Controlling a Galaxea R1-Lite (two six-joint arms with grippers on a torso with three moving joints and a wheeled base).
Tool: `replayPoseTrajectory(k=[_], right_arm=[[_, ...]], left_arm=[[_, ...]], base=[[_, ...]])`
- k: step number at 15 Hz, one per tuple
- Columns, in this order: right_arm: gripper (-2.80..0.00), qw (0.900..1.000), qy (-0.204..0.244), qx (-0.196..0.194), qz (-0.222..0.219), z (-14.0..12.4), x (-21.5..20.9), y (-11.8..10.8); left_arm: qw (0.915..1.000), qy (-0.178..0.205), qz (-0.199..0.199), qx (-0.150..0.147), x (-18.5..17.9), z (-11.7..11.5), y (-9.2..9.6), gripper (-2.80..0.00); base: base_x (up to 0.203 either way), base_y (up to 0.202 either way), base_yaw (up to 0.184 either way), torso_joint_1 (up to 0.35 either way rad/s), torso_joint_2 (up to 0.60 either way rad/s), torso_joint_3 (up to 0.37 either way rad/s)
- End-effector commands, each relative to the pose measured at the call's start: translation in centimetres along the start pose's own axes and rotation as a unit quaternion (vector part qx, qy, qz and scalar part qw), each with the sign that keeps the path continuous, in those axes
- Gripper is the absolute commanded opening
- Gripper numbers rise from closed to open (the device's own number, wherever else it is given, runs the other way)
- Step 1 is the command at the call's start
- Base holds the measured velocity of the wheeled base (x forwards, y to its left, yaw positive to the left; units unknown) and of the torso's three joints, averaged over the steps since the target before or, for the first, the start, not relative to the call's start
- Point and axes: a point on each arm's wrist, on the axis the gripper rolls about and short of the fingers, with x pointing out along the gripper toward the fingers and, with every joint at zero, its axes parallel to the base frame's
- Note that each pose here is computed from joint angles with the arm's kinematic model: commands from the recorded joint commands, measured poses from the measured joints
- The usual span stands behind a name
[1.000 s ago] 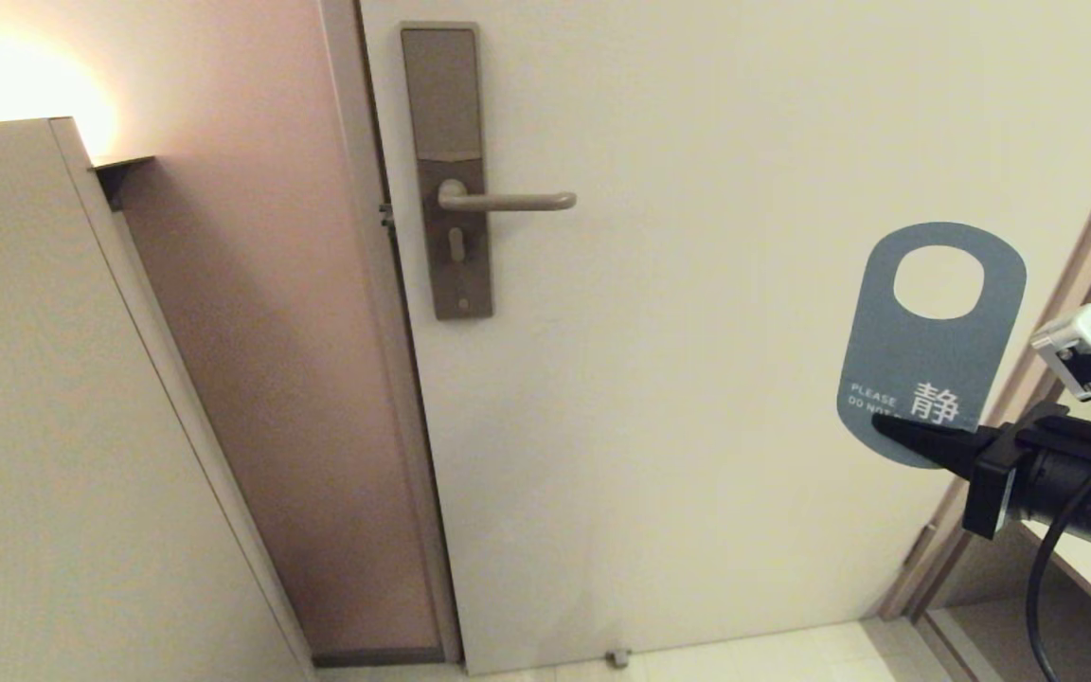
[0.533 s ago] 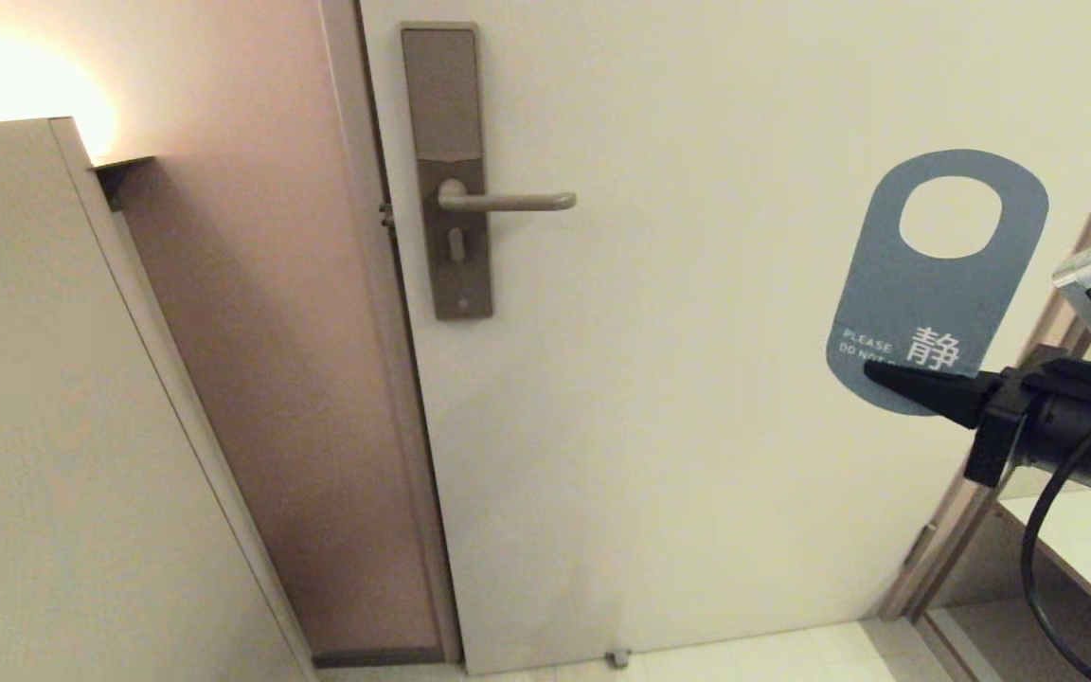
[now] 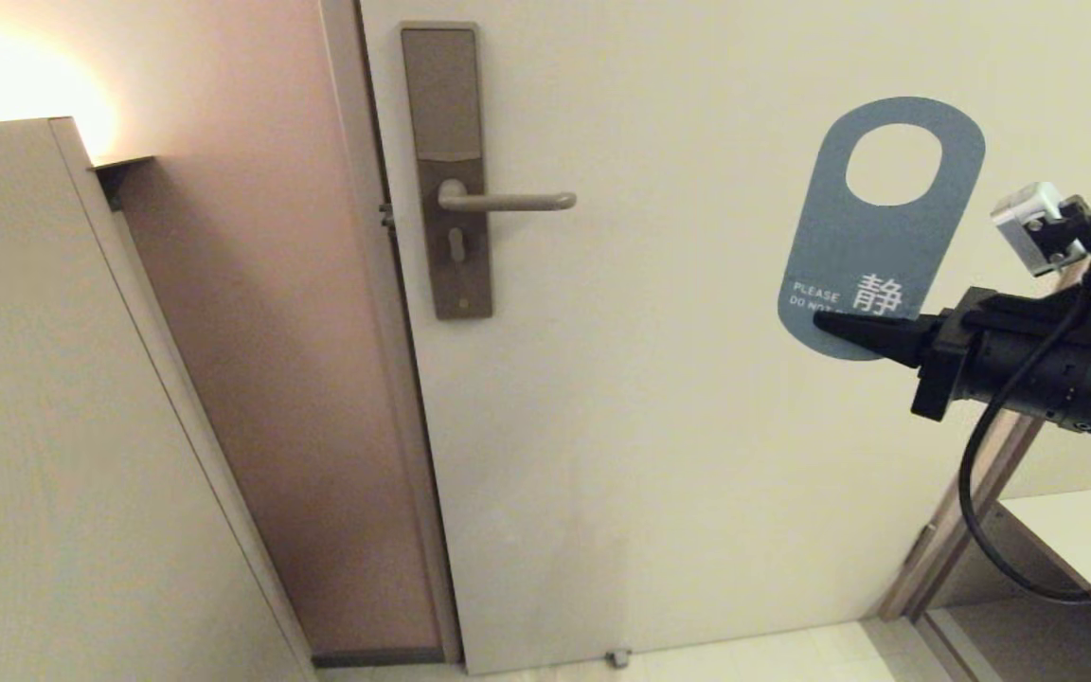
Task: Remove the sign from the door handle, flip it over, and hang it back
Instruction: Hang the sign back with the other side facing out
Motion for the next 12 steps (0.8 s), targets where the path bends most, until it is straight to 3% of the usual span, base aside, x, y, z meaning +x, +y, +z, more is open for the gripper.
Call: replayPoseTrajectory(k=[1, 12], right_arm=[[-2.8, 1.0, 0.012, 0.007, 0.008, -0.6, 1.5, -0.5], [-2.8, 0.997, 0.008, 0.019, 0.08, 0.3, 10.6, 0.2]], left_arm=[[1.0, 0.001, 0.0, 0.0, 0.0, 0.0, 0.0, -2.8], [1.0, 0.001, 0.0, 0.0, 0.0, 0.0, 0.0, -2.8]], base=[[0.0, 0.0, 0.0, 0.0, 0.0, 0.0], [0.0, 0.0, 0.0, 0.0, 0.0, 0.0]])
